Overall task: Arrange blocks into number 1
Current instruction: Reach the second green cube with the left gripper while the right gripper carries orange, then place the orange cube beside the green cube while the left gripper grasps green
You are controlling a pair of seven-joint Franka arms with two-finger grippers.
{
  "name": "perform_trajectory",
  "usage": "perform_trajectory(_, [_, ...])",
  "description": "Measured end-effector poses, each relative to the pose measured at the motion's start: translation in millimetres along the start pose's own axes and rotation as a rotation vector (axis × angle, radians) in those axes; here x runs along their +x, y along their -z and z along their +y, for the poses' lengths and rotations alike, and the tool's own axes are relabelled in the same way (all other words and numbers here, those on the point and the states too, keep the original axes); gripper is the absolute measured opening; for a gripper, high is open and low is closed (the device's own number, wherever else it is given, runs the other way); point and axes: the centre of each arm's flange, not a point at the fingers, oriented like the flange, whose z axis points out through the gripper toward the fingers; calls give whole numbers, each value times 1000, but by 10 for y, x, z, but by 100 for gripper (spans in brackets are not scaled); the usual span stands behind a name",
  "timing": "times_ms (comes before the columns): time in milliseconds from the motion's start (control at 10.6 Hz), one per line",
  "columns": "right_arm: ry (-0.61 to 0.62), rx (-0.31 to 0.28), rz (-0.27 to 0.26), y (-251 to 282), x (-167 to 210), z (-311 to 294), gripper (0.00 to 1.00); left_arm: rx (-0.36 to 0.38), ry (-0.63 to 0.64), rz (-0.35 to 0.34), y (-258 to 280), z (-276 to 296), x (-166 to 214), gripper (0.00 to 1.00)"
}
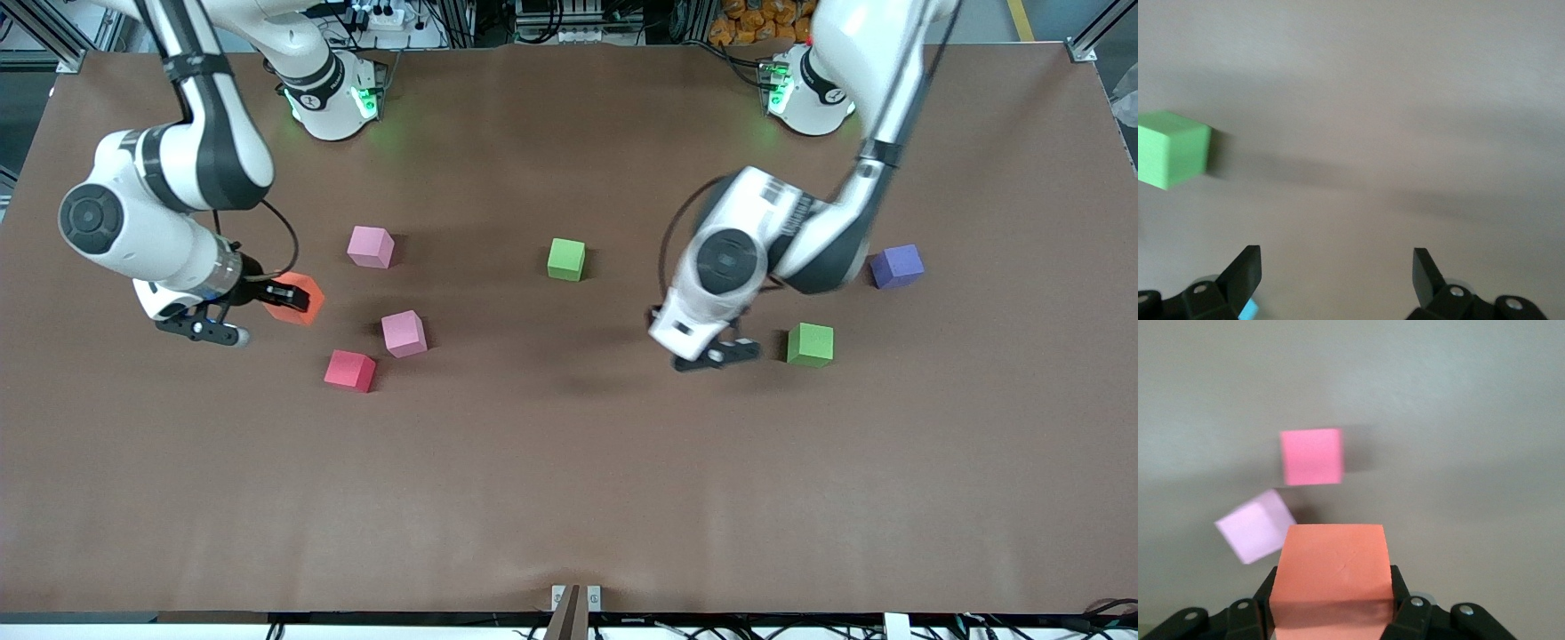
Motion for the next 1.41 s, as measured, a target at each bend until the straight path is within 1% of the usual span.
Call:
perform_trajectory(188, [78, -3, 41, 56, 71, -630, 65, 8, -47, -14, -38, -444, 188, 100])
perform_trajectory(282, [94, -6, 58, 18, 135, -952, 65, 29, -69, -18, -100, -640, 250, 100])
perform_trajectory(471, [70, -6, 95, -100, 178, -1712, 65, 57, -105, -26, -292, -944, 331, 100])
perform_trajectory(659, [53, -7, 114, -320, 32, -2446, 65, 65, -137, -19, -491, -1207, 405, 100])
perform_trajectory(847, [28, 13, 114, -581, -139, -2868, 65, 58, -177, -28, -585, -1471, 487, 100])
perform_trajectory(941, [14, 40, 100, -698, -229, -3015, 65, 53, -197, -32, -600, -1599, 532, 100])
perform_trajectory(1129, [-11, 96, 75, -868, -397, -3249, 65, 50, -232, -41, -684, -1683, 557, 100])
perform_trajectory(1224, [-15, 100, 67, -965, -496, -3353, 65, 48, -244, -45, -760, -1685, 565, 100])
perform_trajectory(1412, [1, 84, 51, -1133, -664, -3491, 65, 48, -263, -66, -949, -1679, 578, 100])
